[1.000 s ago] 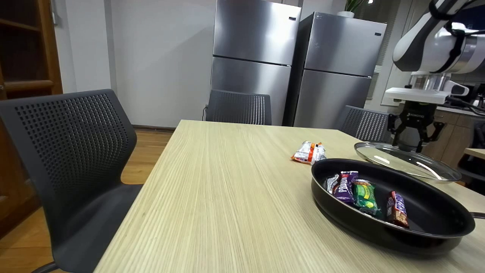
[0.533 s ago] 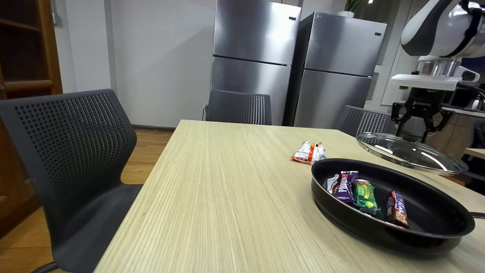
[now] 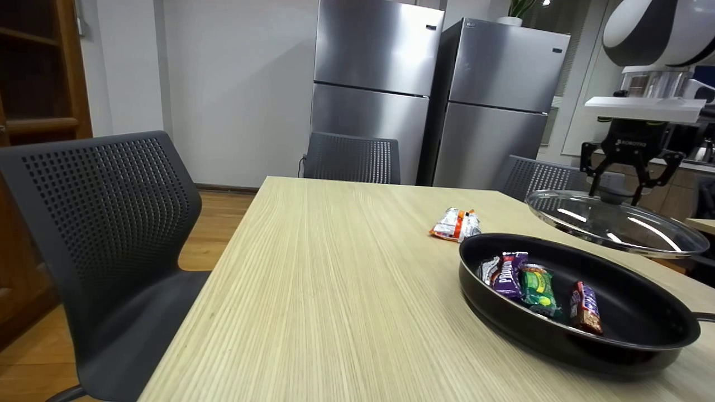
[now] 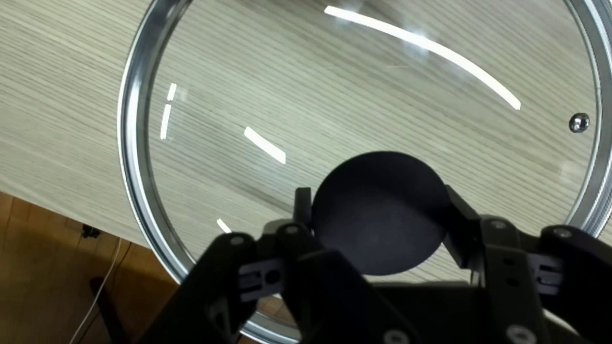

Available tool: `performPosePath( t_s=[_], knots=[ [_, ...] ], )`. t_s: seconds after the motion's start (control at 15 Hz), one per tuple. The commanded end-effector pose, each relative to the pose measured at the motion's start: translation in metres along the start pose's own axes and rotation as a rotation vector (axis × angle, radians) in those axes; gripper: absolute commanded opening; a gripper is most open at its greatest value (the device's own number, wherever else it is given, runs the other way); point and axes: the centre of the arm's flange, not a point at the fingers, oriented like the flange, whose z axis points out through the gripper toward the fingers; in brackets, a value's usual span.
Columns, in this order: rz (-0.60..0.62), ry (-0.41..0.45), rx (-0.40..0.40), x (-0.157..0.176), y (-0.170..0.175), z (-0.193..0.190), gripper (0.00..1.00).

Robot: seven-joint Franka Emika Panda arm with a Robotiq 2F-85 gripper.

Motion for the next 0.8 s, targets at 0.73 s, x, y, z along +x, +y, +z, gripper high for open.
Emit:
performPosePath(
  t_s=[0.73],
  knots=[
    [-0.200, 0.058, 0.013, -0.144, 0.013, -0.042, 0.39]
  ],
)
